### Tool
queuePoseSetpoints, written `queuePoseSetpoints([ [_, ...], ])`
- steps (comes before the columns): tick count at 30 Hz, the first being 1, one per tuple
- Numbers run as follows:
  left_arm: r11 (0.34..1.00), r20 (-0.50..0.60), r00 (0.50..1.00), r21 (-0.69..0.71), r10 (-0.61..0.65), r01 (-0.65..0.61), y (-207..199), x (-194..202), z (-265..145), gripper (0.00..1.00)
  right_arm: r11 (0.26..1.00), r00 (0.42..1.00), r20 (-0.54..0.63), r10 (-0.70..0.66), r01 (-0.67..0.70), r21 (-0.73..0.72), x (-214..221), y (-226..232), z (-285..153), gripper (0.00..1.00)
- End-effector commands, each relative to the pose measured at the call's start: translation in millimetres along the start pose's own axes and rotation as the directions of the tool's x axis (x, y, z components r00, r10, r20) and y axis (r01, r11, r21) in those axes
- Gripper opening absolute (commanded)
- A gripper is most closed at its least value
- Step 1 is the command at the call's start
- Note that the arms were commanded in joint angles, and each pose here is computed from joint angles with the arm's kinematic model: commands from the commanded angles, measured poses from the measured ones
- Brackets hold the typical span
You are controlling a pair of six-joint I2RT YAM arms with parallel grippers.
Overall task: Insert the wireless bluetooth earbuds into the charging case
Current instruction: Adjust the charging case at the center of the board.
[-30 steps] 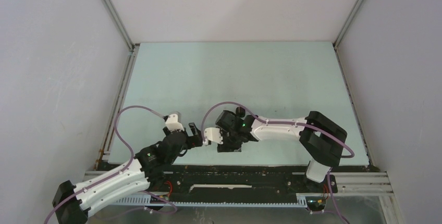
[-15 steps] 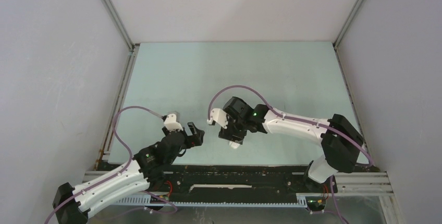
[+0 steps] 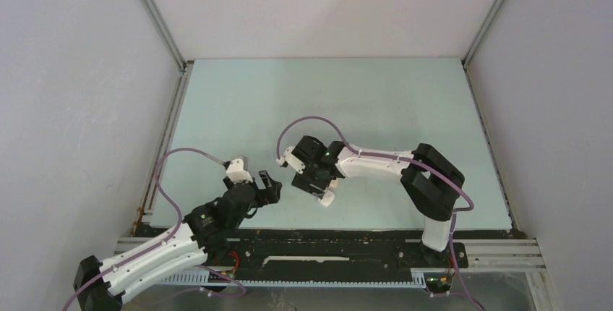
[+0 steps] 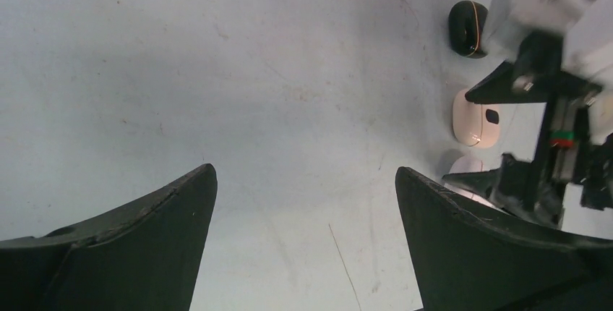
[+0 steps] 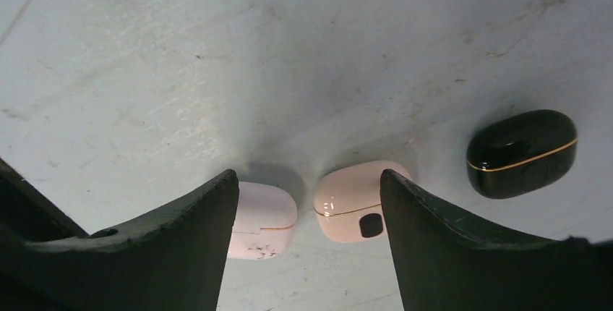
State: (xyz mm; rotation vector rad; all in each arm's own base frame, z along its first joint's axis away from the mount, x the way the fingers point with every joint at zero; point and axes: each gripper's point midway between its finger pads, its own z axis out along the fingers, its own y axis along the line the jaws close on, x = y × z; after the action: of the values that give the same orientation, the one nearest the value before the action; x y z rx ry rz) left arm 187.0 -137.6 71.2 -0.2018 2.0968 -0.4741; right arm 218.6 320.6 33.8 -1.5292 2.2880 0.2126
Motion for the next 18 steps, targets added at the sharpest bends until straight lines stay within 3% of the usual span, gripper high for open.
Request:
queuePoseSetpoints([
  [1,1.0,0.051,0.999,-0.01,-0.018,0.018,-2,-16,-2,0.99,0.996,0.998,-0.046,-0.047,0.051,0.07,9,-4,2,0.75],
  [13,1.0,0.05,0.999,0.0,-0.02,0.02,-2,-11,2,0.99,0.982,0.978,-0.149,-0.144,0.16,0.102,61,-4,-20,0.79],
  [18,1.0,0.042,0.999,0.007,-0.023,0.022,-4,-8,4,0.99,0.982,0.981,-0.111,-0.157,0.167,0.092,62,-2,-25,0.79],
])
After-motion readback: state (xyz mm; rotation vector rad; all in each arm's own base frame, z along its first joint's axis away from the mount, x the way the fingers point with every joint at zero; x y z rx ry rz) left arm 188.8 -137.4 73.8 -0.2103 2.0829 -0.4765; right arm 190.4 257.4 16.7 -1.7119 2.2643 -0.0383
